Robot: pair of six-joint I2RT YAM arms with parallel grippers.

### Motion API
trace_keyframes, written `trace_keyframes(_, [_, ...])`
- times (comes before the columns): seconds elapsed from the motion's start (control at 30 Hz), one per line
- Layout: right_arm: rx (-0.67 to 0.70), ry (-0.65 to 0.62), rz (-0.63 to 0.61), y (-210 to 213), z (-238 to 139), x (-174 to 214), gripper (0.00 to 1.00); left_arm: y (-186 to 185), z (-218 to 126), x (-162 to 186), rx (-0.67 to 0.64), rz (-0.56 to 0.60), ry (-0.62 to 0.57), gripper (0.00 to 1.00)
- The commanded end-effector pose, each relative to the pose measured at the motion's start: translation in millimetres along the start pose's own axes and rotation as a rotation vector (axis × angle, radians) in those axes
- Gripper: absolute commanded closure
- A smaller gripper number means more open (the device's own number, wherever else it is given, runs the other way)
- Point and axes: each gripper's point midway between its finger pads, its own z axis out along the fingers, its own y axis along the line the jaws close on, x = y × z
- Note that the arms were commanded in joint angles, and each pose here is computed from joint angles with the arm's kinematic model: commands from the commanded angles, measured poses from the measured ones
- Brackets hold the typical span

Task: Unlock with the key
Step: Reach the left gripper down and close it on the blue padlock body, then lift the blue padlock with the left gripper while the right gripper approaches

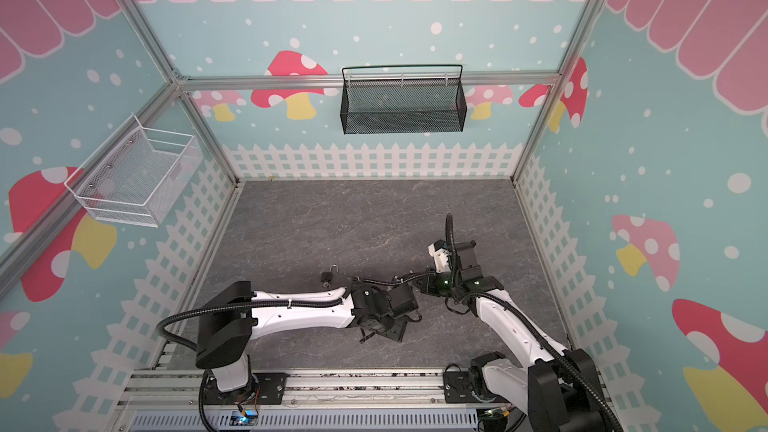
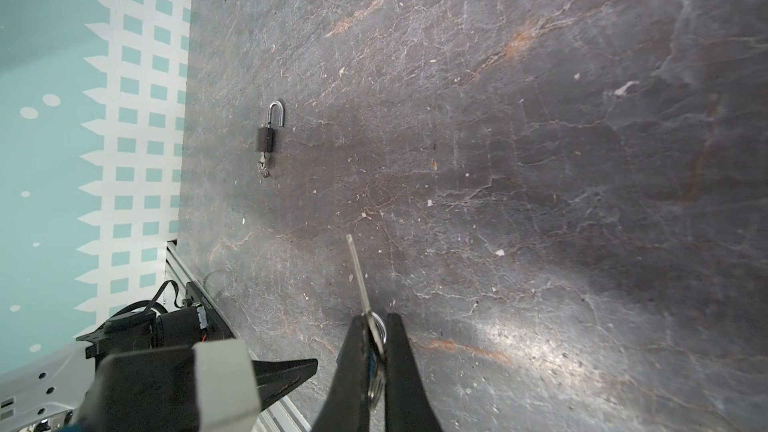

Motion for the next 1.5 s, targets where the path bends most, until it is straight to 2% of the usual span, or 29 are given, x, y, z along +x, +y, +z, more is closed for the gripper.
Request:
trace_keyframes(0.0, [0.015, 0.012, -0.009, -6.6, -0.8, 3.3, 1.0, 10.6, 5.7, 5.6, -0.079, -0.044, 0.03, 0.37])
trace_keyframes(0.4, [0.013, 0.008, -0.004, -13.2, -3.6, 1.2, 1.0, 22.6, 27.5, -2.8, -0.106, -0.17, 0.065, 0.45])
trace_keyframes(0.7, [0.011, 0.014, -0.008, -15.4, -4.5, 2.1, 1.0, 17.9, 35.1, -9.7, -0.076, -0.184, 0.085, 0.49])
trace_keyframes(1.13, [0.004, 0.015, -0.01, -15.3, -5.0, 1.0, 1.0, 21.0, 52.5, 8.2, -0.129, -0.187, 0.117, 0.51])
trace_keyframes(1.47, [0.002, -0.001, -0.017, -9.4, -10.3, -5.2, 1.0, 32.4, 57.2, 3.8, -0.165, -0.206, 0.09, 0.63])
